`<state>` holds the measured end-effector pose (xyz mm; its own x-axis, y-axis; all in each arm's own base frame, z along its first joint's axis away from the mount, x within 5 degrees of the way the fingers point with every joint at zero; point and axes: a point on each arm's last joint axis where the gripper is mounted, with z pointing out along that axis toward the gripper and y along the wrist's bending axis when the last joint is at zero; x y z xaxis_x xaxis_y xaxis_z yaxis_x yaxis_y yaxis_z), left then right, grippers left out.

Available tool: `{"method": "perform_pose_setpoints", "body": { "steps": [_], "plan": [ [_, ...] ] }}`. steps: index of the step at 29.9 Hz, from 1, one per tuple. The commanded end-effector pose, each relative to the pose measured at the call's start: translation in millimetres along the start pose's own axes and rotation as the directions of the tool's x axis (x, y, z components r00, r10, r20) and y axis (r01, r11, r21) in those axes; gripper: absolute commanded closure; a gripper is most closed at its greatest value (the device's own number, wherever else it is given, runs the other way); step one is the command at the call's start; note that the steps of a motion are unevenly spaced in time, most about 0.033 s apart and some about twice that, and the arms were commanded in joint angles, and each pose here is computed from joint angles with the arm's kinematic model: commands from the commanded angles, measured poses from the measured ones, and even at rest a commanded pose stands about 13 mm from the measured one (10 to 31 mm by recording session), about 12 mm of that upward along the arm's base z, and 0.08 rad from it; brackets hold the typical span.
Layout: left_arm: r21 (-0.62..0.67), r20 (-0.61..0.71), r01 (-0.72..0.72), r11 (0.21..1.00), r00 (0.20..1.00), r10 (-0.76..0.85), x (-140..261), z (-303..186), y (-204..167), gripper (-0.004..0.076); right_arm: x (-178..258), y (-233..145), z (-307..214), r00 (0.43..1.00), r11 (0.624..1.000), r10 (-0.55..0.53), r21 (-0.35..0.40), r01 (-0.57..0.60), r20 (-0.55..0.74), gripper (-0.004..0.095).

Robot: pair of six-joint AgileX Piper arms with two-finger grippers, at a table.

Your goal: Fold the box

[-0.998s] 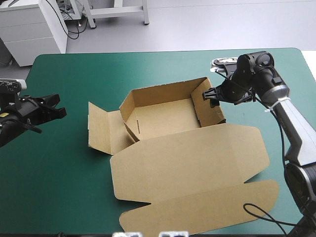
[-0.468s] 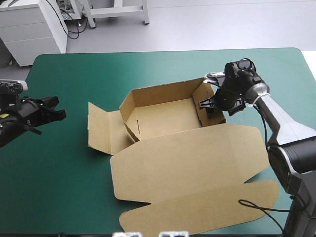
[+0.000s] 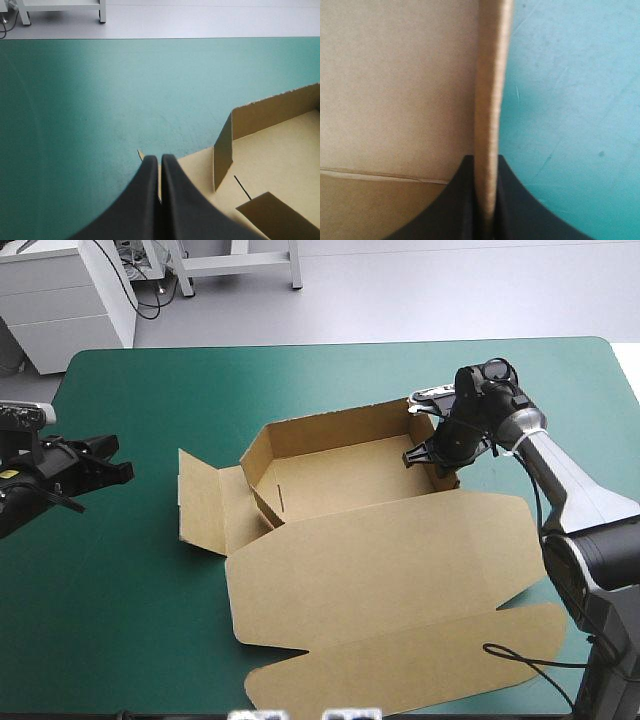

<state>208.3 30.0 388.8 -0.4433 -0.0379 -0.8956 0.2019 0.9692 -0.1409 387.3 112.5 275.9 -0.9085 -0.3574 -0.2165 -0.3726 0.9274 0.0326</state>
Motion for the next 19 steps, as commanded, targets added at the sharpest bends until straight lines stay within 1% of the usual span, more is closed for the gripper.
{"method": "perform_pose_setpoints", "body": {
  "steps": [1,4,8,11,13,16,19],
  "plan": [
    [-0.001,0.075,0.013,1.000,0.997,-0.012,-11.5,-6.4,-3.6,0.0720,1.6,-1.9,-28.9,0.994,0.996,-0.087,0.021,0.086,0.058,0.0927],
    [-0.007,0.081,0.013,1.000,0.997,-0.012,-12.0,-6.5,-3.0,0.0720,1.8,-2.9,-29.0,0.994,0.995,-0.096,0.017,0.095,0.059,0.0927],
    [-0.002,0.079,0.015,1.000,0.997,-0.015,-11.9,-6.5,-3.4,0.0720,2.6,-11.3,-29.8,0.996,0.998,-0.055,-0.023,0.057,0.070,0.0927],
    [0.005,0.074,0.032,0.999,0.997,-0.032,-11.5,-6.4,-4.0,0.0720,3.0,-15.1,-30.1,0.996,0.998,-0.046,-0.029,0.048,0.072,0.0927],
    [0.015,0.066,0.048,0.999,0.997,-0.049,-10.8,-6.4,-4.8,0.0720,3.4,-16.7,-32.4,0.996,0.998,-0.052,-0.015,0.053,0.075,0.0927],
    [0.025,0.059,0.121,0.992,0.991,-0.122,-10.3,-6.4,-5.3,0.0720,3.0,-18.0,-46.8,0.992,0.999,-0.051,0.017,0.049,0.111,0.0927],
    [0.032,0.052,0.147,0.989,0.987,-0.149,-9.8,-6.3,-5.9,0.0720,5.6,-17.7,-82.0,0.977,0.998,-0.056,0.045,0.047,0.205,0.0927]
  ]
}}
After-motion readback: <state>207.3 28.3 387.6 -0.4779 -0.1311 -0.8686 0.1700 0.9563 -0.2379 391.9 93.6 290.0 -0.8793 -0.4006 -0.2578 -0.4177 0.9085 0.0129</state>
